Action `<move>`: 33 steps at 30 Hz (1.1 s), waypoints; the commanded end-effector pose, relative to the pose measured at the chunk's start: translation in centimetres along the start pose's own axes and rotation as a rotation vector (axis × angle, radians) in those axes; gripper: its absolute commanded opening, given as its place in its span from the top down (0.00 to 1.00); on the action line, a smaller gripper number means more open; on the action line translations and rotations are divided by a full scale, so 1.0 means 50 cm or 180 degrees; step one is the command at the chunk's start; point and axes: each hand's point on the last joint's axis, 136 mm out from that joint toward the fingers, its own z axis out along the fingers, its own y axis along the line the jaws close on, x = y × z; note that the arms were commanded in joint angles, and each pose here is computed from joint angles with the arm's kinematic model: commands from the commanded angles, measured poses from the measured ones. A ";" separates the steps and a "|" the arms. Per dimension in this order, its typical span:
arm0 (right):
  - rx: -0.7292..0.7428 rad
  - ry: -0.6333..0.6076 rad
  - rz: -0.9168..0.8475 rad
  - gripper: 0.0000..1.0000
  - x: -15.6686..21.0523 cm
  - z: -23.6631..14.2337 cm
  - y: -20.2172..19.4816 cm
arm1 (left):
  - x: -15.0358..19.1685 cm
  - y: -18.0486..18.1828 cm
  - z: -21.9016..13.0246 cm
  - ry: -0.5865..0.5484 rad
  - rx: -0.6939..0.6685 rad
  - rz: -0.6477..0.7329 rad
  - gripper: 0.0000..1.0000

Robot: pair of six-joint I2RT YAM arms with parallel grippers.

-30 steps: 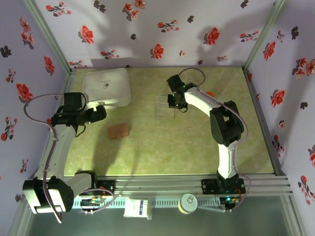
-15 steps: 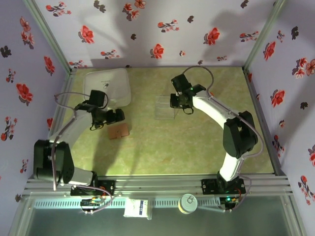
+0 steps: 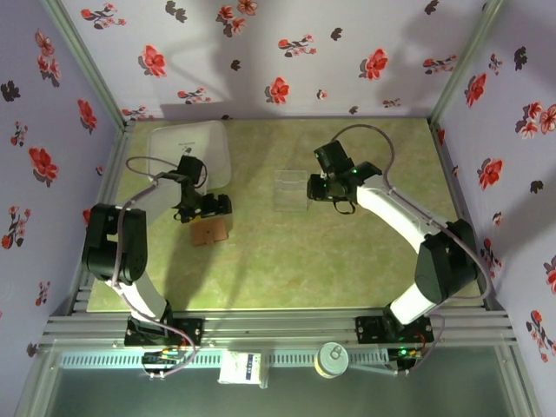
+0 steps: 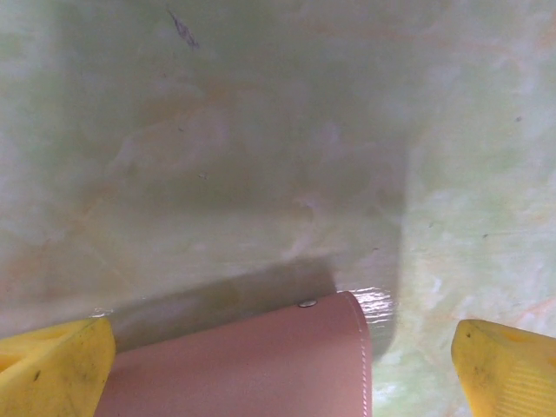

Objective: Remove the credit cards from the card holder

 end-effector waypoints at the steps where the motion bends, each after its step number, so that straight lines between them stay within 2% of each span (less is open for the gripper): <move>1: 0.0033 -0.0014 -0.0015 0.64 0.015 -0.013 -0.008 | 0.015 -0.014 0.006 0.0088 0.0049 0.0125 0.00; 14: -0.0059 -0.0019 -0.0081 0.61 0.027 -0.030 -0.006 | 0.106 0.000 -0.030 0.0212 -0.0319 0.0175 0.00; 24: -0.0059 -0.0064 -0.0137 0.59 0.035 -0.048 -0.014 | 0.155 -0.046 -0.028 0.0328 -0.0618 0.0509 0.01; 33: 0.0011 -0.0060 -0.0155 0.58 0.045 -0.048 -0.028 | 0.095 -0.040 -0.051 0.0117 -0.0961 0.0880 0.00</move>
